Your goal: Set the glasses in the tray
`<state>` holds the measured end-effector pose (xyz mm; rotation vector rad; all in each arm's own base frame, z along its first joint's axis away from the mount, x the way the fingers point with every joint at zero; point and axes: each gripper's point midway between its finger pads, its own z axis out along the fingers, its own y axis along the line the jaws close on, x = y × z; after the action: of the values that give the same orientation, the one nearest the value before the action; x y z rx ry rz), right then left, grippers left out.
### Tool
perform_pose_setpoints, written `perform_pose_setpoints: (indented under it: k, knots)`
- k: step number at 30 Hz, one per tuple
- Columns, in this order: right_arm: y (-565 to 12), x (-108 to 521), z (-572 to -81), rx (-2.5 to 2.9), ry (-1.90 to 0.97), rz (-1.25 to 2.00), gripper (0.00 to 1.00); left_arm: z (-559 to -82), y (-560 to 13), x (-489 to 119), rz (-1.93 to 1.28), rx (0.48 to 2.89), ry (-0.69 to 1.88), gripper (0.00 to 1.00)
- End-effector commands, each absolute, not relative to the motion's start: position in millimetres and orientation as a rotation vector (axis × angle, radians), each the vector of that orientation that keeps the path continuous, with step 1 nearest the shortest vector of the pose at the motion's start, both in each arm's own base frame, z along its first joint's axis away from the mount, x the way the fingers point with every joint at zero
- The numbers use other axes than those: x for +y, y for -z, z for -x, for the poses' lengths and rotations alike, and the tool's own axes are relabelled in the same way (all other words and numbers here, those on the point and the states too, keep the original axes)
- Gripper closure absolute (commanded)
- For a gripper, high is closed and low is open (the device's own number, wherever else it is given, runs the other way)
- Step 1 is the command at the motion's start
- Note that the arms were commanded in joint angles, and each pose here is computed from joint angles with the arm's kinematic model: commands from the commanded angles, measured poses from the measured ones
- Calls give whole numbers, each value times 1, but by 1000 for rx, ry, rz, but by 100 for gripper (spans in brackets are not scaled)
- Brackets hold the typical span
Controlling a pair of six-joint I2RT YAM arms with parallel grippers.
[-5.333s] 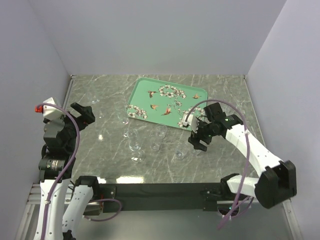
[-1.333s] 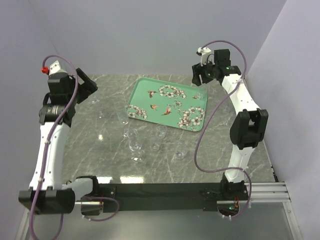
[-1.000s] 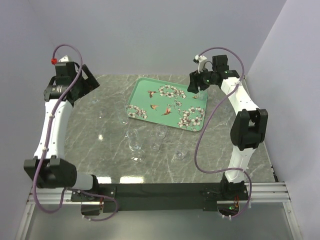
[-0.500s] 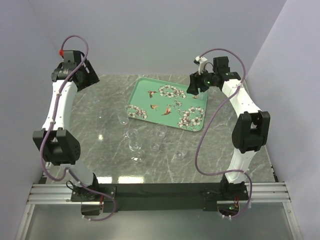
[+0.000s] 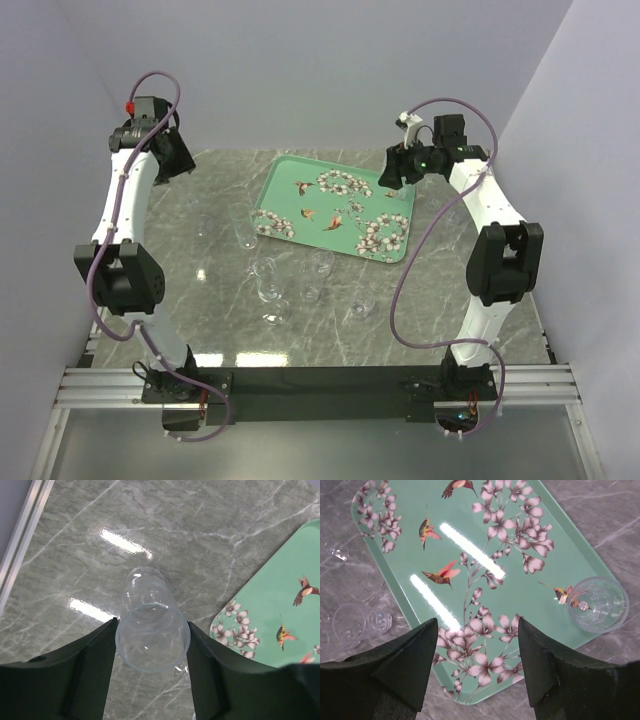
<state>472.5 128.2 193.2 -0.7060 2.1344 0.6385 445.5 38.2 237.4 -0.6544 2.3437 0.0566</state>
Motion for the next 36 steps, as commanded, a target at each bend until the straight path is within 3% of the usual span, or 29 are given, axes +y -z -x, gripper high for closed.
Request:
perform_pose_setpoints:
  k: [1, 12, 36]
  knots:
    - [-217, 128, -477, 2060, -633, 708, 28, -449, -252, 42, 651, 2320, -83, 41]
    - [-215, 122, -479, 2063, -640, 689, 28, -461, -272, 31, 601, 2297, -112, 68]
    - [-214, 117, -477, 2054, -663, 676, 28, -516, -321, -58, 394, 2146, 146, 74]
